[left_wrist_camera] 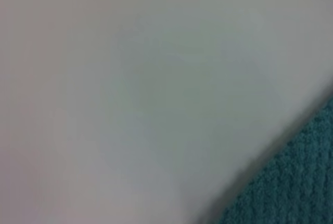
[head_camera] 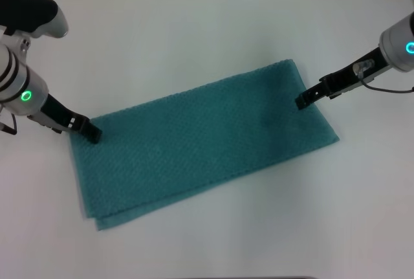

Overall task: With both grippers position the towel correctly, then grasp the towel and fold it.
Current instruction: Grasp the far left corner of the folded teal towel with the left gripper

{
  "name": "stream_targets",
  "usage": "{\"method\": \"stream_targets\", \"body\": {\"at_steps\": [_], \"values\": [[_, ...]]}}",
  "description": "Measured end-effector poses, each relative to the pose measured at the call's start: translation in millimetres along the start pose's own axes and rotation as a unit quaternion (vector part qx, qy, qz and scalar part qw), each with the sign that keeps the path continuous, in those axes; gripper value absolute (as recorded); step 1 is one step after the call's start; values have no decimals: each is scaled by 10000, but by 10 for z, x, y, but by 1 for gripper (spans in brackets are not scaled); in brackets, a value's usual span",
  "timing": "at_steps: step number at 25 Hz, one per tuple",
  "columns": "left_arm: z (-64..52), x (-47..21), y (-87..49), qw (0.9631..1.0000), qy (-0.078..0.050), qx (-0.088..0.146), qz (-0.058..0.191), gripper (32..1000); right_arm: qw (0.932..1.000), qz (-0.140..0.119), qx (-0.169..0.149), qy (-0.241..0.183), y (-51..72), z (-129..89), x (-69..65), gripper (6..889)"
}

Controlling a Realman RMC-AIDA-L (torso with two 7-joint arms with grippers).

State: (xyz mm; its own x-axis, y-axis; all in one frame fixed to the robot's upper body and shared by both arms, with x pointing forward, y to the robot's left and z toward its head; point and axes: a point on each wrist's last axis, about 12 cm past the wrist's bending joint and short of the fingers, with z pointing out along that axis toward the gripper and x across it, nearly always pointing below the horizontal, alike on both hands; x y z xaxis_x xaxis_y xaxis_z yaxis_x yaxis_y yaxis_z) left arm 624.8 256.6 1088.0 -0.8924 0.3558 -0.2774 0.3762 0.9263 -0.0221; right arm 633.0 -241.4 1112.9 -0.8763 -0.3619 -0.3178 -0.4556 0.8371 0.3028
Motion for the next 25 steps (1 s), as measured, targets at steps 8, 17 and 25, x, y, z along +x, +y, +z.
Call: {"method": "stream_targets", "body": {"at_steps": [8,17,25], "values": [[4,7,5,10000,22,-31,16,844,10000,5,0,2,-2,1,4,765],[12,15,-23,10000,57,10,11,773,10000,4,34,-27,-12,-1,-3,756],[-4,-18,-48,10000,48,23,25,542,10000,9,53,-16,-18,0,3,747]]}}
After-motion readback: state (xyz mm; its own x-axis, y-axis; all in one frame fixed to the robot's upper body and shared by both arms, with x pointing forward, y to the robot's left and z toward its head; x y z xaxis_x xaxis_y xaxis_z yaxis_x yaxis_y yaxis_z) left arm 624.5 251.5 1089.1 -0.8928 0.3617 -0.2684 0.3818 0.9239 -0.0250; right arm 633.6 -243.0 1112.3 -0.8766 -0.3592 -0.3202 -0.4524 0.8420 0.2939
